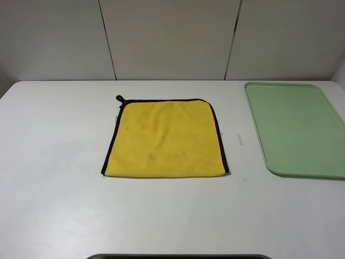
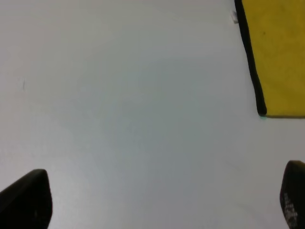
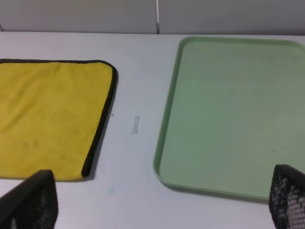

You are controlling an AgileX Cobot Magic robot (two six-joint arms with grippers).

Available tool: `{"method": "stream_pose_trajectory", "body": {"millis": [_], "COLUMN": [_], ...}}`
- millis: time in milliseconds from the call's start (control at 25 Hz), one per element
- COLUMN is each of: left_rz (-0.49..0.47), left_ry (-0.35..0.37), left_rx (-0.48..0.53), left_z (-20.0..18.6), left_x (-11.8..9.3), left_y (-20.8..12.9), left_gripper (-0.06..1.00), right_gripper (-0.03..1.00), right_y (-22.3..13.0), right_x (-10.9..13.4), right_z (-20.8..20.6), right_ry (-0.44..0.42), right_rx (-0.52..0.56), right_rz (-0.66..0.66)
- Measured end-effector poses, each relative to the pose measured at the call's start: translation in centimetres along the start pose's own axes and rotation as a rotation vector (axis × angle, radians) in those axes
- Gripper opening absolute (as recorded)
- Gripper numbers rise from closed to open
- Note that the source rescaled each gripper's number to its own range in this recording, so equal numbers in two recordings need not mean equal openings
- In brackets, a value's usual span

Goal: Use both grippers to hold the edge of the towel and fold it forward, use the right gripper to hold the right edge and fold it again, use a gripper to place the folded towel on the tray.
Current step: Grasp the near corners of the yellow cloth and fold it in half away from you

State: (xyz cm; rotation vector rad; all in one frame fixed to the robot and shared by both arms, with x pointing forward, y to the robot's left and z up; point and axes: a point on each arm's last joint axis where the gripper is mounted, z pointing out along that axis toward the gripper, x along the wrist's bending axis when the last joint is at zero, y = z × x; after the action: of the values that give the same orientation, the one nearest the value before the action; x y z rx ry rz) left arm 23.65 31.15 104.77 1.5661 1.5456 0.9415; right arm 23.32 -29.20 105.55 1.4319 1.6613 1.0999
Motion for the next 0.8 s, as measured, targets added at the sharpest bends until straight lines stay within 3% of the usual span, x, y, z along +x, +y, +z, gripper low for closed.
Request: {"method": "stream_pose_trajectory", "body": {"millis": [800], "left_rz": [0.000], "left_ry": [0.000], "left_rx": [0.000], "left_z": [0.00], "left_x": [0.00], "left_y": [0.00], "left_gripper": [0.98], "right_gripper": [1.00], "right_y": [-0.01], "right_x": [0.00], "right_z": [0.00], "right_ry": [0.000], "right_rx": [0.001], "right_rz": [0.000]}}
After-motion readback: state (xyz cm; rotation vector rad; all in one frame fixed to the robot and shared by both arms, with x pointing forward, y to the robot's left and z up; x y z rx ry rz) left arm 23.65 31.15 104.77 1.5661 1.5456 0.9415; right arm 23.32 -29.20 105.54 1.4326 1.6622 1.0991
